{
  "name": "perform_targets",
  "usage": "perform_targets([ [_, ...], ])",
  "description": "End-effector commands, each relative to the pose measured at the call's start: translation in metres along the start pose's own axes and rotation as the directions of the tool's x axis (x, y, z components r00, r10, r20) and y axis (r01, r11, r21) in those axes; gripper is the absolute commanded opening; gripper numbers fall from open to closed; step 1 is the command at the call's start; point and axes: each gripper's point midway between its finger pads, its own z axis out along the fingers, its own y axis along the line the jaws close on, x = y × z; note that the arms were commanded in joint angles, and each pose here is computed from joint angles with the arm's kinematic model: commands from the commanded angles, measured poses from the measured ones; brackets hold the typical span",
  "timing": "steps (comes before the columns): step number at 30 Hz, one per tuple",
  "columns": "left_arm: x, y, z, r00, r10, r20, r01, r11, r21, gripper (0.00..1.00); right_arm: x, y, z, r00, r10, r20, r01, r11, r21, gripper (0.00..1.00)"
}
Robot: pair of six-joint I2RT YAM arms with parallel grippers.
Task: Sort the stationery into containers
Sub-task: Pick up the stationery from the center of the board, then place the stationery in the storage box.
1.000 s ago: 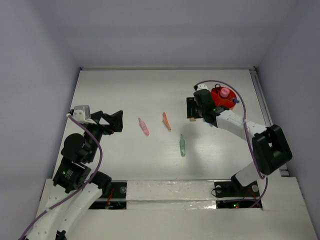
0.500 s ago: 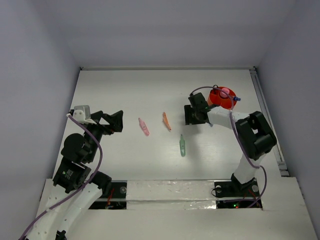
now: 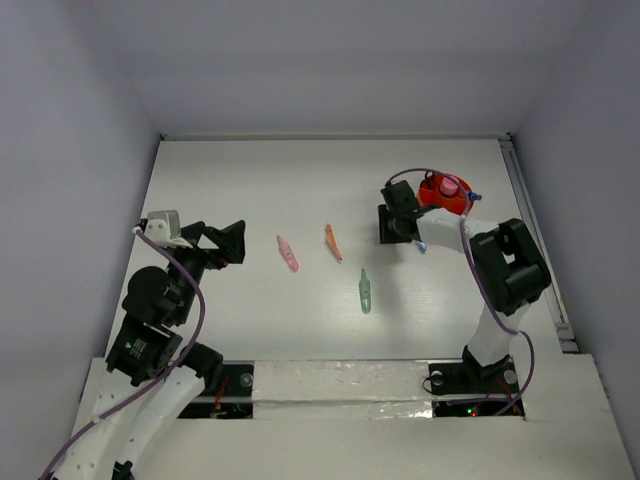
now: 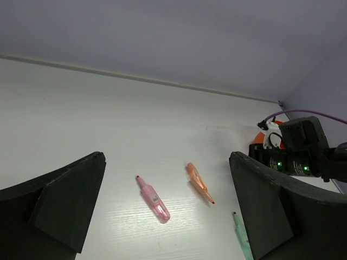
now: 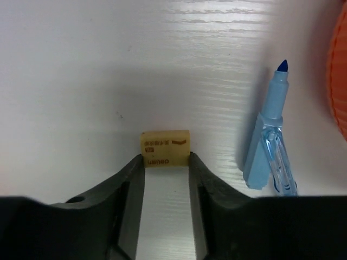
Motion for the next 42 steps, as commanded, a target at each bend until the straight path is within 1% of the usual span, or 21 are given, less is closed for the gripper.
perform_targets([
  [1,-0.007,-0.004,0.004,1.000,0.005,0.027,-0.006,1.000,0.016,0.99,-0.017,-0.003,0.004,0.998,-0.002,0.070,0.002,1.000,0.004,0.36],
  [3,-0.007,-0.004,0.004,1.000,0.005,0.027,-0.006,1.000,0.016,0.99,-0.023,-0.004,0.000,0.994,0.008,0.112,-0.008,1.000,0.005,0.32],
  [4,-0.006,-0.004,0.004,1.000,0.006,0.025,-0.006,1.000,0.017,0.99,-0.031,-0.004,-0.008,0.988,0.016,0.157,-0.016,1.000,-0.003,0.28],
  [5,-0.006,-0.004,0.004,1.000,0.006,0.023,-0.006,1.000,0.018,0.99,-0.036,-0.004,-0.014,0.983,0.021,0.182,-0.019,1.000,-0.008,0.26],
  [6,-0.006,-0.004,0.004,1.000,0.004,0.023,-0.005,1.000,0.018,0.99,-0.043,-0.004,-0.022,0.977,0.030,0.213,-0.027,0.999,-0.017,0.26],
  [7,-0.005,-0.004,0.005,1.000,0.006,0.022,-0.007,1.000,0.018,0.99,-0.056,-0.004,-0.040,0.960,0.050,0.277,-0.042,0.999,-0.034,0.25],
  [8,-0.006,-0.004,0.004,1.000,0.006,0.023,-0.006,1.000,0.020,0.99,-0.064,-0.006,-0.051,0.948,0.063,0.312,-0.053,0.998,-0.039,0.25],
  [10,-0.005,-0.004,0.004,1.000,0.006,0.021,-0.007,1.000,0.021,0.99,-0.078,-0.024,-0.071,0.919,0.085,0.385,-0.098,0.995,0.016,0.25],
  [11,-0.005,-0.004,0.004,1.000,0.006,0.021,-0.007,1.000,0.021,0.99,-0.088,-0.030,-0.090,0.898,0.096,0.430,-0.119,0.993,0.027,0.25],
  [12,-0.006,-0.005,0.004,1.000,0.006,0.022,-0.006,1.000,0.021,0.99,-0.094,-0.050,-0.097,0.880,0.119,0.460,-0.177,0.981,0.084,0.25],
  [14,-0.006,-0.005,0.004,1.000,0.004,0.022,-0.005,1.000,0.023,0.99,-0.100,-0.072,-0.112,0.857,0.153,0.491,-0.239,0.964,0.116,0.24],
  [17,-0.006,-0.005,0.003,1.000,0.004,0.024,-0.004,1.000,0.025,0.99,-0.104,-0.101,-0.117,0.833,0.220,0.508,-0.321,0.940,0.118,0.24],
  [23,-0.006,-0.005,0.004,1.000,0.004,0.025,-0.004,1.000,0.024,0.99,-0.103,-0.145,-0.120,0.823,0.232,0.518,-0.386,0.898,0.211,0.24],
  [27,-0.006,-0.006,0.004,1.000,0.004,0.022,-0.005,1.000,0.026,0.99,-0.106,-0.158,-0.122,0.811,0.258,0.525,-0.408,0.893,0.192,0.24],
  [34,-0.006,-0.005,0.004,1.000,0.004,0.024,-0.005,1.000,0.022,0.99,-0.108,-0.163,-0.105,0.835,0.268,0.480,-0.403,0.893,0.203,0.32],
  [35,-0.006,-0.005,0.004,1.000,0.004,0.024,-0.005,1.000,0.022,0.99,-0.107,-0.162,-0.103,0.836,0.271,0.477,-0.404,0.892,0.202,0.36],
  [37,-0.006,-0.004,0.004,1.000,0.004,0.024,-0.005,1.000,0.020,0.99,-0.106,-0.163,-0.104,0.832,0.273,0.483,-0.410,0.889,0.203,0.39],
  [38,-0.006,-0.004,0.005,1.000,0.006,0.023,-0.006,1.000,0.020,0.99,-0.106,-0.164,-0.104,0.831,0.273,0.485,-0.410,0.889,0.204,0.44],
  [40,-0.005,-0.004,0.004,1.000,0.006,0.021,-0.007,1.000,0.021,0.99,-0.106,-0.164,-0.106,0.830,0.271,0.488,-0.411,0.888,0.207,0.48],
  [42,-0.006,-0.005,0.004,1.000,0.006,0.024,-0.006,1.000,0.022,0.99,-0.107,-0.164,-0.108,0.830,0.268,0.490,-0.409,0.889,0.206,0.57],
])
